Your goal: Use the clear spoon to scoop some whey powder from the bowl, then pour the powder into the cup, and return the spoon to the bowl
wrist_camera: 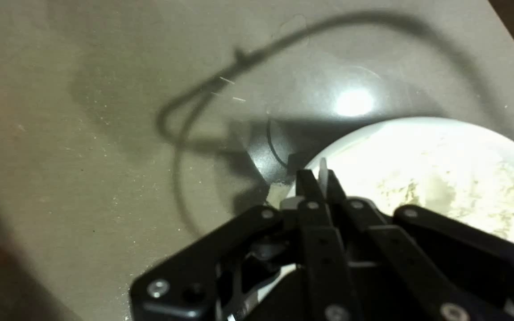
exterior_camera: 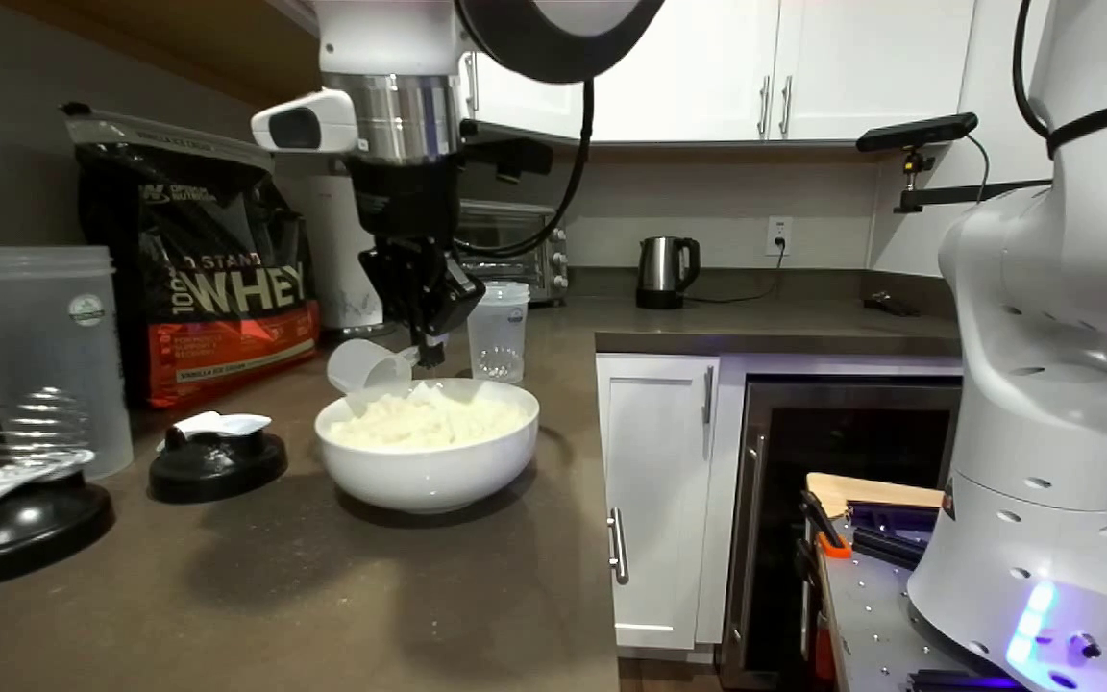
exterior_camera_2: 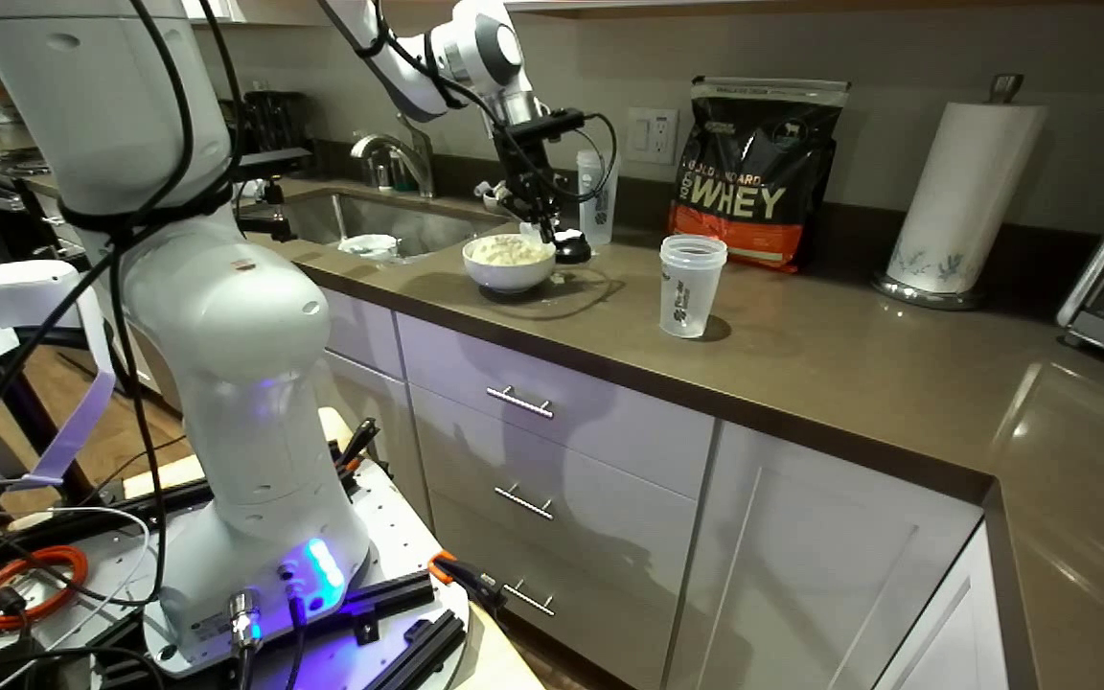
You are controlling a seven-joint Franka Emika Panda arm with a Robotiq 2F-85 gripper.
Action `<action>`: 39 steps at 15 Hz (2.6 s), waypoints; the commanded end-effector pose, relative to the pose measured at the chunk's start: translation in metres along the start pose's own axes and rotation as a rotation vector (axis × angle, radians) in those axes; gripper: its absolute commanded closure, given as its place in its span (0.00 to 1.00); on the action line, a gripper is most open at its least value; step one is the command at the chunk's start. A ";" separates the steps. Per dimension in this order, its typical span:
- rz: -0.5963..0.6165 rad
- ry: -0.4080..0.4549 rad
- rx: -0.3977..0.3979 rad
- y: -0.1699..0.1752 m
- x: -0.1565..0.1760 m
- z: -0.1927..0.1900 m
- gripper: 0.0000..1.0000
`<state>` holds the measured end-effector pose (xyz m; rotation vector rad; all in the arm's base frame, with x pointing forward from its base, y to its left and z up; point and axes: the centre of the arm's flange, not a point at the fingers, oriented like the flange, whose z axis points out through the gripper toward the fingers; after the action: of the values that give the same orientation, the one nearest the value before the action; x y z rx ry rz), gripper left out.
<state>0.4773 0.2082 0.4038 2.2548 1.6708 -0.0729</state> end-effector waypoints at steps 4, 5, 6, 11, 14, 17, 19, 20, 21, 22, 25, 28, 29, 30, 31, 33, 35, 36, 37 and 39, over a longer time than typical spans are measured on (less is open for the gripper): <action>0.018 -0.010 -0.068 -0.008 -0.007 -0.004 0.99; 0.017 -0.012 -0.068 -0.009 -0.007 -0.003 0.99; 0.016 -0.014 -0.069 -0.010 -0.008 -0.003 0.99; 0.004 -0.018 -0.058 -0.014 -0.005 -0.001 0.99; -0.008 -0.025 -0.055 -0.018 -0.003 0.001 0.99; -0.018 -0.036 -0.073 -0.023 -0.003 0.001 0.99; -0.031 -0.051 -0.087 -0.027 -0.003 0.002 0.99; -0.035 -0.061 -0.091 -0.029 -0.002 0.003 0.99; -0.039 -0.065 -0.094 -0.029 -0.001 0.004 0.99; -0.045 -0.071 -0.098 -0.031 0.000 0.005 0.99; -0.058 -0.073 -0.085 -0.032 0.004 0.007 0.99; -0.058 -0.067 -0.074 -0.031 0.006 0.007 0.99; -0.058 -0.066 -0.073 -0.030 0.006 0.007 0.99; -0.058 -0.067 -0.074 -0.030 0.007 0.007 0.99; -0.060 -0.066 -0.072 -0.028 0.008 0.007 0.99; -0.058 -0.067 -0.076 -0.032 0.005 0.007 0.99; -0.047 -0.071 -0.096 -0.027 0.004 0.005 0.99; -0.042 -0.072 -0.102 -0.026 0.003 0.004 0.99; -0.038 -0.072 -0.110 -0.025 0.003 0.003 0.99; -0.029 -0.073 -0.125 -0.024 0.001 0.000 0.99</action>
<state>0.4562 0.2174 0.3908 2.1297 1.6680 -0.0991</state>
